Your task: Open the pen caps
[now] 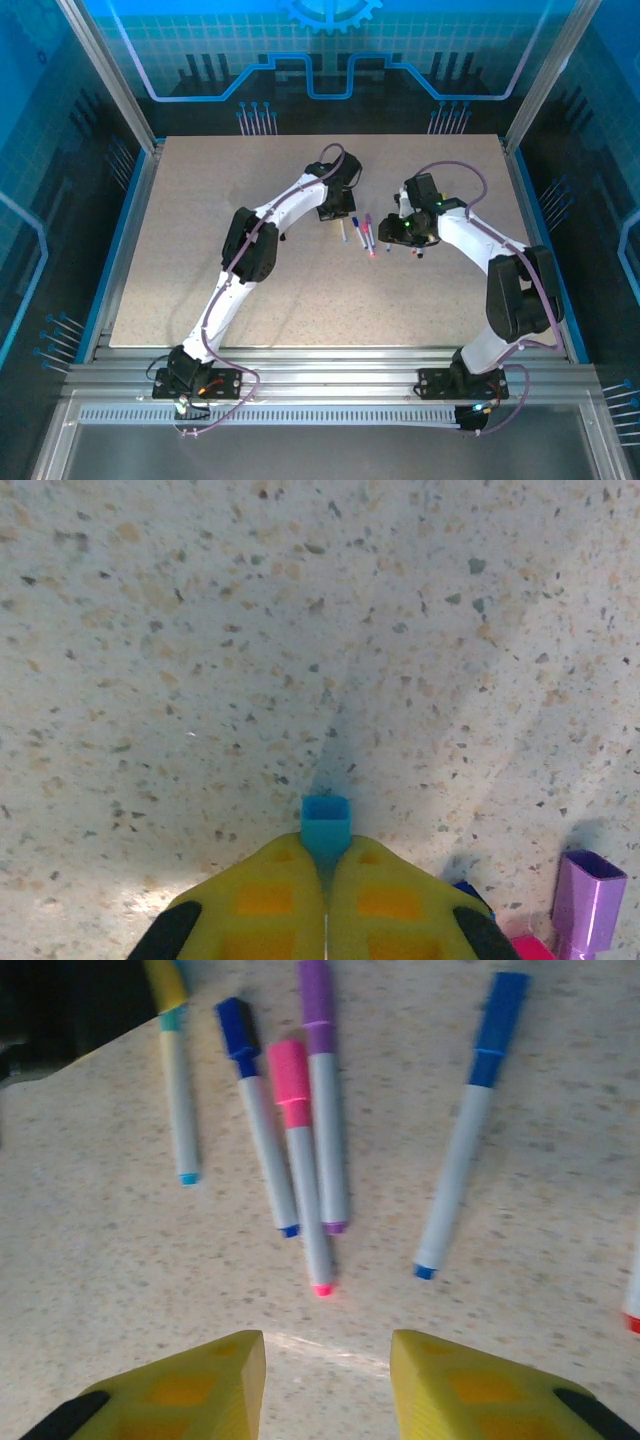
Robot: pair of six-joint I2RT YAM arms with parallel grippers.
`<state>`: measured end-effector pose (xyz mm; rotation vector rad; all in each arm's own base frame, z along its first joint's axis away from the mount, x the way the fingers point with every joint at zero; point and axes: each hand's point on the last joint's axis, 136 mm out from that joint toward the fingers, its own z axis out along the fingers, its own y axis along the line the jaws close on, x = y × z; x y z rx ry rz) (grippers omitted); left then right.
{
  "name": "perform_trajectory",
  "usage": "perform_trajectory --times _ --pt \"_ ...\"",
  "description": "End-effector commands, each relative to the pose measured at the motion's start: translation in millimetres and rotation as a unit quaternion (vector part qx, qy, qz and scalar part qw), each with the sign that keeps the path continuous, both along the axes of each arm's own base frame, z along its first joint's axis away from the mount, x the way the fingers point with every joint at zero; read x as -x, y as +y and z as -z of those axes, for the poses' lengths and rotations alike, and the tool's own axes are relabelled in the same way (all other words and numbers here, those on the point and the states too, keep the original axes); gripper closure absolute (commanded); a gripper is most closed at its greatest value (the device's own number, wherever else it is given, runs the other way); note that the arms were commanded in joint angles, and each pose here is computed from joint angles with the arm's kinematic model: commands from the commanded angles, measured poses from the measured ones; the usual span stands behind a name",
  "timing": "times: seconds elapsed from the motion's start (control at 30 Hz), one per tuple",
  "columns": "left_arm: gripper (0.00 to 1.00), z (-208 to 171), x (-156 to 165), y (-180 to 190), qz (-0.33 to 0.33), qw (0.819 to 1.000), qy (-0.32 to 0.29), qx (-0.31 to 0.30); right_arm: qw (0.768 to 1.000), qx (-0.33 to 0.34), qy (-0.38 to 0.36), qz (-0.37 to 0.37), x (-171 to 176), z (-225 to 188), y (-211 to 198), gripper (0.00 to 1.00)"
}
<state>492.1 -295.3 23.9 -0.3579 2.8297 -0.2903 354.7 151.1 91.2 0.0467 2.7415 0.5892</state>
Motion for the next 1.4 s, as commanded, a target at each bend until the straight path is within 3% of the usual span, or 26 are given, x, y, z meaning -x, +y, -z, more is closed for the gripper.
perform_trajectory --times 0.0,0.1,0.2,0.43,0.97,1.07,1.13,1.17,1.2,1.37 --pt "1.0 -13 8 22 0.002 1.0 0.009 -0.003 0.998 -0.06 -0.002 -0.031 4 -1 32 0.59" --pt "1.0 -35 12 18 0.015 0.999 -0.002 0.03 0.993 -0.108 -0.02 -0.039 2 -9 51 0.5" --pt "1.0 -56 19 10 0.03 0.998 -0.009 0.062 0.988 -0.141 -0.03 -0.051 -2 -15 67 0.48" --pt "1.0 -79 38 -1 0.042 0.993 -0.014 0.109 0.978 -0.193 -0.02 -0.075 -10 -14 98 0.55" --pt "1.0 -98 53 -11 0.062 0.99 -0.021 0.127 0.972 -0.218 -0.004 -0.09 -14 -6 131 0.56" --pt "1.0 -103 55 -14 0.064 0.989 -0.024 0.132 0.974 -0.212 0.001 -0.085 -18 -2 130 0.63" --pt "1.0 -104 55 -13 0.066 0.989 -0.025 0.132 0.975 -0.209 0.002 -0.081 -19 0 130 0.8" --pt "1.0 -105 55 -12 0.067 0.989 -0.027 0.13 0.975 -0.209 0.003 -0.079 -21 0 130 0.95" --pt "1.0 -106 55 -11 0.066 0.989 -0.027 0.127 0.975 -0.21 0.002 -0.077 -21 -1 129 1.0" --pt "0.98 -97 57 -2 0.055 0.993 -0.02 0.106 0.971 -0.222 -0.013 -0.092 -17 -10 130 1.0"
